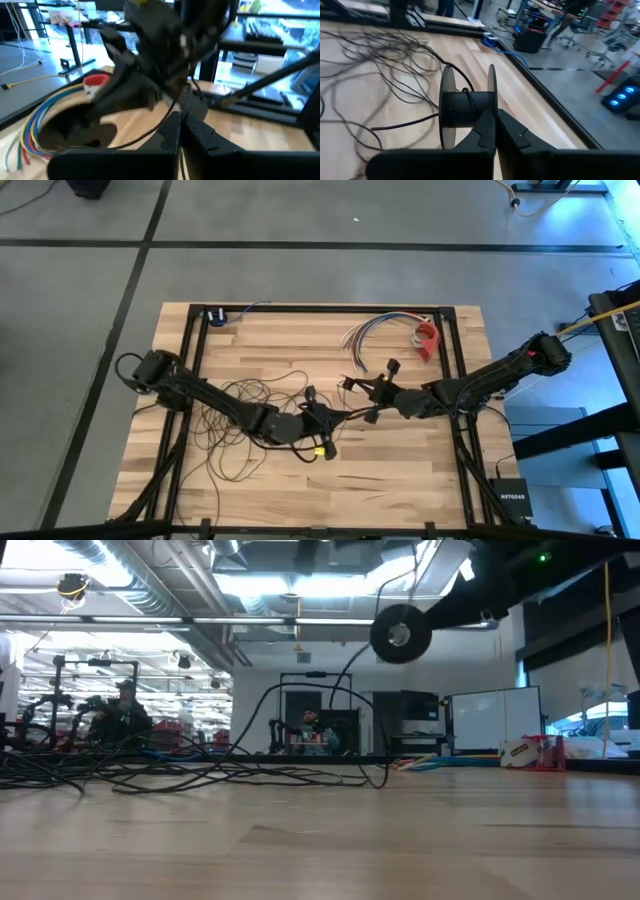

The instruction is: Coiling cords

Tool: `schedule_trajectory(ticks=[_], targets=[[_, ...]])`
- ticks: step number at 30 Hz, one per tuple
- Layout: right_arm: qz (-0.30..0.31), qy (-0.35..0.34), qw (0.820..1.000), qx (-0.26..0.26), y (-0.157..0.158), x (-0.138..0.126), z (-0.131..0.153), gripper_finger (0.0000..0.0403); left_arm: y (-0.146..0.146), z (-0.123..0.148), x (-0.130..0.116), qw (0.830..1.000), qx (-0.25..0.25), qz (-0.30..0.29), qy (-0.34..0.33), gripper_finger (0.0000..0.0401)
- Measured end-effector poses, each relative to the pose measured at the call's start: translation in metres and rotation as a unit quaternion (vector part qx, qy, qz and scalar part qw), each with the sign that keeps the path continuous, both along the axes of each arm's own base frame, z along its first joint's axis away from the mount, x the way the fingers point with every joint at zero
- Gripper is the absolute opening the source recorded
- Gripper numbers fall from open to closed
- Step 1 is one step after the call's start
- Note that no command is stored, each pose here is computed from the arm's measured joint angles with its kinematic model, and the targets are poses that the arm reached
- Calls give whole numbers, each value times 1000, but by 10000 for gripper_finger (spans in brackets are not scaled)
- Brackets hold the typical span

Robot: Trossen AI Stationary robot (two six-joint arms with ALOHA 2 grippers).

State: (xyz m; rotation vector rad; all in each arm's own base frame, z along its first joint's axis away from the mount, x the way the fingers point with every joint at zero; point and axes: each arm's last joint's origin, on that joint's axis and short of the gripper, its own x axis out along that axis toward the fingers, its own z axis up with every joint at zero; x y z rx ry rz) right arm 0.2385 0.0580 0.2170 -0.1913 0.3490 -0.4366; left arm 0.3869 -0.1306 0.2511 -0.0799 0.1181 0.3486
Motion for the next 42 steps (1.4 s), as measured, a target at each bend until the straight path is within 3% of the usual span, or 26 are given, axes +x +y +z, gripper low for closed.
schedule_trajectory(ticks=[11, 17, 24, 31, 35, 37, 42], targets=[[12, -22, 1000, 0, 3, 7, 21, 2, -5, -43, 11, 999, -14, -3, 52, 2], [12, 21, 999, -24, 2, 7, 21, 2, -12, -60, 3, 992, -6, -3, 125, 6], [19, 59, 998, -30, 2, 2, 18, 2, -11, -84, -19, 963, 13, 20, 269, 4], [84, 50, 995, 18, 4, -1, 23, 2, 13, -100, -41, 923, -1, 133, 361, 5], [125, 86, 988, 38, 6, -5, 19, 2, 21, -99, -57, 902, 11, 207, 378, 5], [128, 107, 985, 46, 5, -7, 15, 2, 23, -89, -66, 900, 8, 230, 371, 5], [89, 176, 980, 23, 1, -16, 4, 2, 16, -51, -78, 926, 2, 232, 298, 5]])
